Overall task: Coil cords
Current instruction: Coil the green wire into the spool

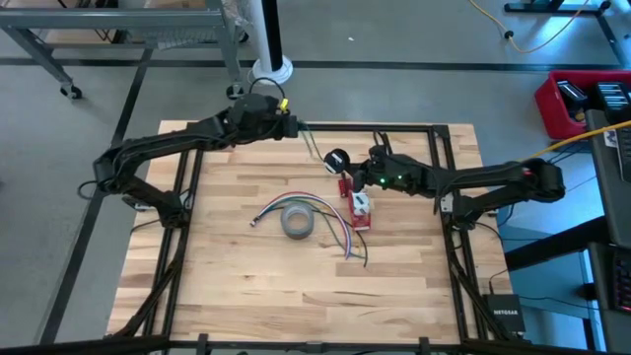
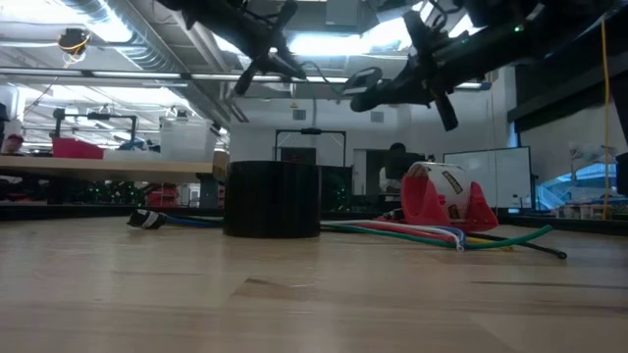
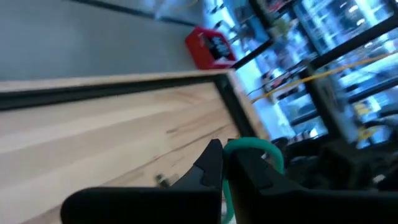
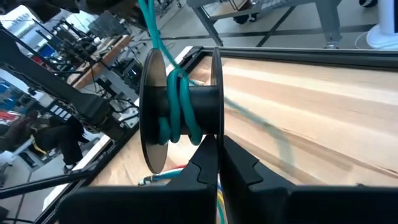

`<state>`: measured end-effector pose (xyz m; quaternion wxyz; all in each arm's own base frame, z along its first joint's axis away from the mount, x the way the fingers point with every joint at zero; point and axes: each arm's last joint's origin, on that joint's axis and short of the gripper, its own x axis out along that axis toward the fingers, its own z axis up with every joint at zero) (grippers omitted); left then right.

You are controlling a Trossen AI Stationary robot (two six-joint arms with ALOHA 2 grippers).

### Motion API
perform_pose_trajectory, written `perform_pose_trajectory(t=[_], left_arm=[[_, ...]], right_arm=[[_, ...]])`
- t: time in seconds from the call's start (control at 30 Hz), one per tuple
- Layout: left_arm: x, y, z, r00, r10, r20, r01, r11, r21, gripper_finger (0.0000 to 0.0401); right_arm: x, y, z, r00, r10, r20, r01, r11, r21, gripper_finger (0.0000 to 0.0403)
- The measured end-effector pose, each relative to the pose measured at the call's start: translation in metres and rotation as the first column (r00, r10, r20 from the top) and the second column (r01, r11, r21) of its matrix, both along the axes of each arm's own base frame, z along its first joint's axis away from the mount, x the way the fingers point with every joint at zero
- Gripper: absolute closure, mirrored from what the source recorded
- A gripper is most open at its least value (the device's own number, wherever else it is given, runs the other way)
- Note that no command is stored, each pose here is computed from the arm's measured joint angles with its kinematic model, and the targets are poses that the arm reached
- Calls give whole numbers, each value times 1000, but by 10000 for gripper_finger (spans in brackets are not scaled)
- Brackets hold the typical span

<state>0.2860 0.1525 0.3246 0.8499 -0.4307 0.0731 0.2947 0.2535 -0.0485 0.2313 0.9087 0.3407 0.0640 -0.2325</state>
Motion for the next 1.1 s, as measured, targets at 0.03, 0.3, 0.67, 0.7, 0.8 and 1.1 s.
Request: perform_pose_trajectory(t=[0.03,0.3,0.67,0.7,0.8,1.1], left_arm=[[1,1,0,1000,4,16,-4,1000,-5,401],[1,10,-15,998,58,-34,-62,992,-112,401],[2,9,-15,997,34,74,-6,938,-346,401],[2,10,-14,994,51,93,-14,933,-360,401],[-1,18,-10,983,114,143,-52,926,-374,401],[-6,27,-9,964,219,151,-143,907,-397,401]], right_arm=[[1,0,-1,1000,-1,-2,1,1000,0,400],[1,-5,-5,988,-144,-54,137,984,-111,400],[-2,-9,-4,956,-254,-144,195,922,-334,400],[-2,-9,-4,956,-252,-149,190,921,-340,400],[-1,-8,-5,960,-227,-166,154,919,-363,400],[-1,-8,-6,943,-194,-271,37,869,-493,400]])
